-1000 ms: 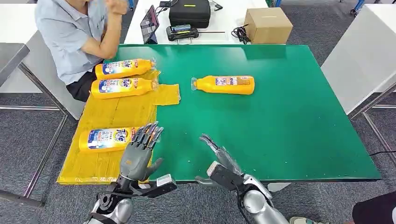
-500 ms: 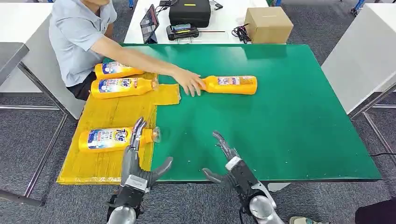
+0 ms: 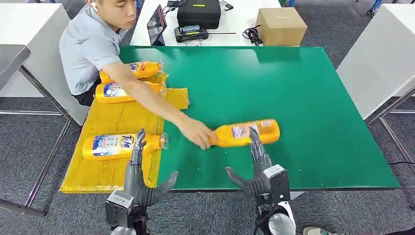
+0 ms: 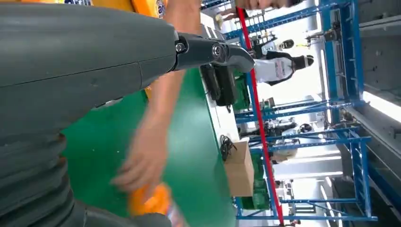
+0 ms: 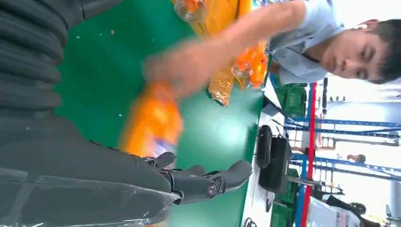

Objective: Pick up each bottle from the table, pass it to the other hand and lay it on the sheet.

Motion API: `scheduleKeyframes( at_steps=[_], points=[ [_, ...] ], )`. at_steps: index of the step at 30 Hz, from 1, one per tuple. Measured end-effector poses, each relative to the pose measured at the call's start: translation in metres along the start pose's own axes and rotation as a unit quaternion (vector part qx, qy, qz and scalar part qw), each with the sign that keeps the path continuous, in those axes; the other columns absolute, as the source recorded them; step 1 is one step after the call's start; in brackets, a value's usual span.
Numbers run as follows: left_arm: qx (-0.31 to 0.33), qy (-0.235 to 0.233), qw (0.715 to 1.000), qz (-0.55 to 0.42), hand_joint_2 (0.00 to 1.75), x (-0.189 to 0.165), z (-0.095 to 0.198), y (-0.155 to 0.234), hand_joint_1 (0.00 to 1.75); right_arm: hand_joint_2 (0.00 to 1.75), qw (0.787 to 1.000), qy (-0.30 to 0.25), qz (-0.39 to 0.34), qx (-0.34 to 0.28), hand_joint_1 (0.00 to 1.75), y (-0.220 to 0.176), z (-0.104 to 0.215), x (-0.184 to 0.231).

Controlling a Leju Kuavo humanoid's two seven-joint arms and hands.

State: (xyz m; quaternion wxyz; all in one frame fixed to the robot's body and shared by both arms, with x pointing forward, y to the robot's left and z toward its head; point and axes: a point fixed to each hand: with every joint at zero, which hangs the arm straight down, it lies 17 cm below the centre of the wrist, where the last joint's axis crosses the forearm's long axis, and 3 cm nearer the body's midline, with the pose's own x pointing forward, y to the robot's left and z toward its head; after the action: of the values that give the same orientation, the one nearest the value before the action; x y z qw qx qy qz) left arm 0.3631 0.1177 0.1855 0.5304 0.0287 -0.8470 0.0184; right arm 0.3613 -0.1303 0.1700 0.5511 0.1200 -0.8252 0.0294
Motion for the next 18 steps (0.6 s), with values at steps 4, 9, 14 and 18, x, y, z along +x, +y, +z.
scheduleKeyframes(
  at_steps=[4, 9, 14, 18],
  points=[
    [0.001, 0.001, 1.0, 0.001, 1.75, 0.0, 0.0, 0.001, 0.0, 1.75, 1.0, -0.004, -0.001, -0.005, 0.0, -0.002, -0.001, 0.003],
    [0.004, 0.012, 0.999, 0.036, 1.75, -0.002, 0.001, 0.0, 0.0, 1.75, 0.996, -0.036, 0.078, -0.033, 0.0, -0.01, -0.003, 0.014],
    [0.013, 0.004, 0.997, 0.075, 1.75, 0.007, -0.004, 0.0, 0.0, 1.75, 0.972, -0.109, 0.195, -0.065, 0.0, -0.016, -0.005, 0.049],
    [-0.003, -0.001, 0.996, 0.093, 1.75, 0.013, -0.005, -0.011, 0.0, 1.75, 0.965, -0.103, 0.235, -0.046, 0.0, -0.013, -0.003, 0.046]
  ],
)
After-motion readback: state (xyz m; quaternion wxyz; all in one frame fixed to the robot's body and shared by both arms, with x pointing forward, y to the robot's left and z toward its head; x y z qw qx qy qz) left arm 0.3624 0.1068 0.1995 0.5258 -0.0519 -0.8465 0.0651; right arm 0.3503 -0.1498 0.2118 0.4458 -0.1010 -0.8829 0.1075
